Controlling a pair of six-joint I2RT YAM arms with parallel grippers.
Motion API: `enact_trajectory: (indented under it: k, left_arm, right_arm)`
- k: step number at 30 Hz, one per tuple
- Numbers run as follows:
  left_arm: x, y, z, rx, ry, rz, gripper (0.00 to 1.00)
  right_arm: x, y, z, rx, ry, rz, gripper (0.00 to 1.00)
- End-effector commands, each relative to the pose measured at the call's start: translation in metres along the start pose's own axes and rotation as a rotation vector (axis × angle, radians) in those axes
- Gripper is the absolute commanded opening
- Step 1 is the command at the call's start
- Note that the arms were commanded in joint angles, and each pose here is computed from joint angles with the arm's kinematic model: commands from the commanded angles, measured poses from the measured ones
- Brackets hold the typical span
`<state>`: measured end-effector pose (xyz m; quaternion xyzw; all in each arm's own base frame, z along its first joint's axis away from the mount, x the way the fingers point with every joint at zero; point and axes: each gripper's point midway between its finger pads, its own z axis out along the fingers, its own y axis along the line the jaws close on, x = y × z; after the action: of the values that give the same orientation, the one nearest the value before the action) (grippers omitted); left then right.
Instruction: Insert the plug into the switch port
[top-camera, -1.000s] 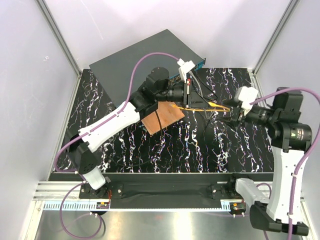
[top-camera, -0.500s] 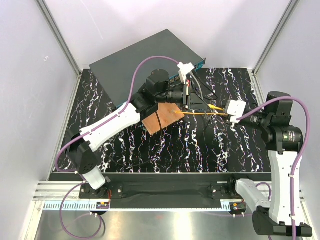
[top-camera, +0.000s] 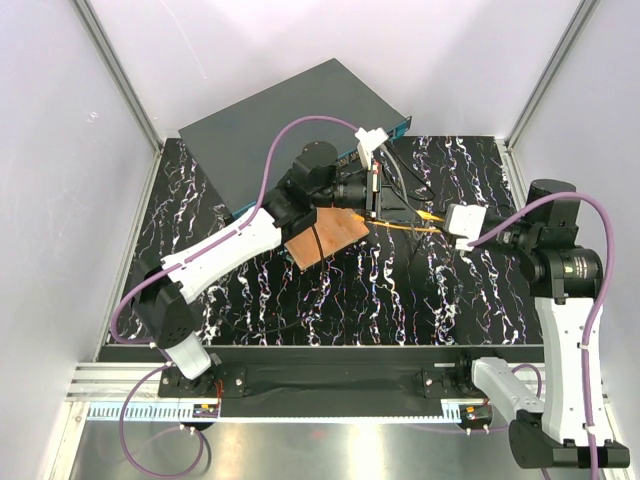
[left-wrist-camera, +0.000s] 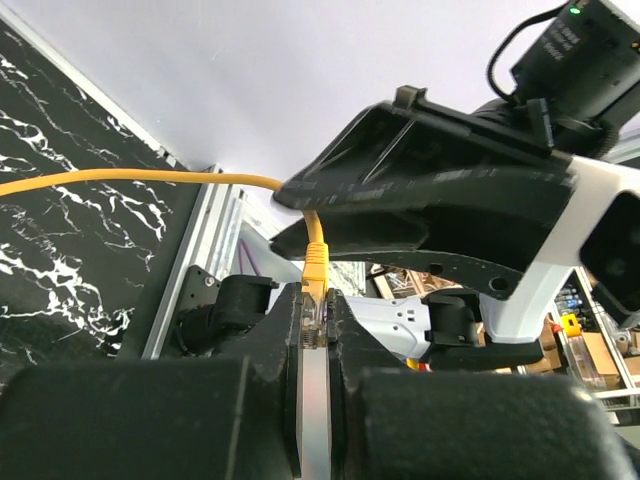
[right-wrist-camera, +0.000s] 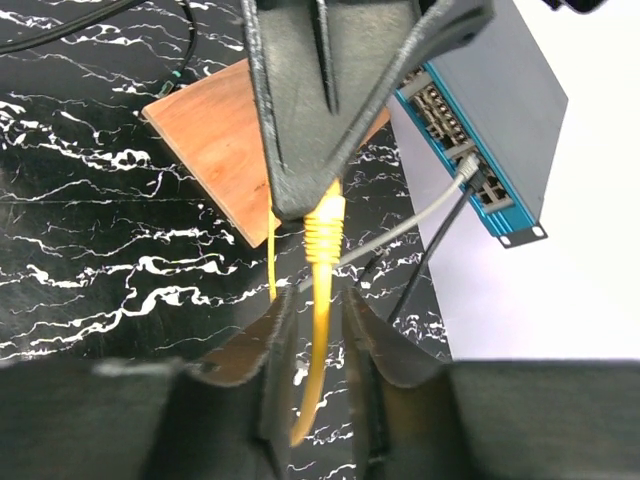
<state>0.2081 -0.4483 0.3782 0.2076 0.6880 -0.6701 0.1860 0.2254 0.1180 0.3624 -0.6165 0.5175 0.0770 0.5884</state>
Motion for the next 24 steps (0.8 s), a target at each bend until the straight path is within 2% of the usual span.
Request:
enact_trajectory:
  k: [1, 6, 7, 9, 10, 11, 13, 14, 15, 17, 18, 19, 20, 21, 23, 24]
  left_arm:
    - [-0.004, -0.028, -0.008, 0.084, -0.011, 0.041, 0.0]
    - [-0.003, -0.025, -0.007, 0.073, -0.01, 0.033, 0.0]
    - [-0.003, -0.023, -0.007, 0.07, -0.009, 0.028, 0.0]
    - [-0.002, -0.022, -0.007, 0.066, -0.011, 0.026, 0.01]
    - [-0.002, -0.021, -0.006, 0.064, -0.013, 0.026, 0.06]
    - [-0.005, -0.023, -0.008, 0.07, -0.021, 0.036, 0.2]
    - [-0.018, -0.025, -0.014, 0.07, -0.052, 0.067, 0.35]
    - [-0.025, -0.031, -0.02, 0.076, -0.07, 0.096, 0.51]
    - [-0.04, -0.031, -0.03, 0.066, -0.107, 0.128, 0.57]
    - [-0.062, -0.044, -0.048, 0.063, -0.164, 0.224, 0.79]
    - [-0.078, -0.054, -0.069, 0.06, -0.208, 0.282, 0.93]
    - [-0.088, -0.061, -0.082, 0.055, -0.242, 0.351, 0.98]
    - [-0.096, -0.067, -0.096, 0.043, -0.276, 0.391, 0.99]
    - [-0.113, -0.077, -0.127, 0.009, -0.353, 0.462, 0.99]
    - [-0.126, -0.079, -0.16, -0.046, -0.426, 0.492, 0.99]
    - [-0.141, -0.082, -0.2, -0.104, -0.517, 0.495, 0.99]
  right_arm:
    - [-0.009, -0.005, 0.002, -0.003, -0.019, -0.073, 0.28]
    - [-0.012, -0.003, 0.004, -0.011, -0.027, -0.094, 0.16]
    - [-0.012, -0.003, 0.004, -0.013, -0.028, -0.094, 0.1]
    - [-0.014, -0.003, 0.004, -0.011, -0.03, -0.084, 0.03]
    - [-0.014, -0.004, 0.004, -0.008, -0.031, -0.075, 0.0]
    - [-0.014, -0.004, 0.004, -0.003, -0.03, -0.063, 0.0]
    - [-0.011, -0.008, 0.006, 0.014, -0.016, -0.001, 0.0]
    - [-0.01, -0.011, 0.006, 0.029, -0.012, 0.033, 0.0]
    - [-0.006, -0.022, 0.006, 0.084, 0.007, 0.126, 0.0]
    - [0.003, -0.041, 0.01, 0.16, 0.04, 0.259, 0.0]
    - [0.013, -0.056, 0.008, 0.249, 0.082, 0.388, 0.0]
    - [0.022, -0.069, 0.012, 0.28, 0.113, 0.453, 0.0]
    - [0.034, -0.078, 0.012, 0.338, 0.16, 0.552, 0.0]
    - [0.041, -0.088, 0.016, 0.35, 0.184, 0.6, 0.0]
    - [0.053, -0.098, 0.019, 0.399, 0.218, 0.673, 0.0]
    - [0.061, -0.105, 0.023, 0.415, 0.233, 0.697, 0.0]
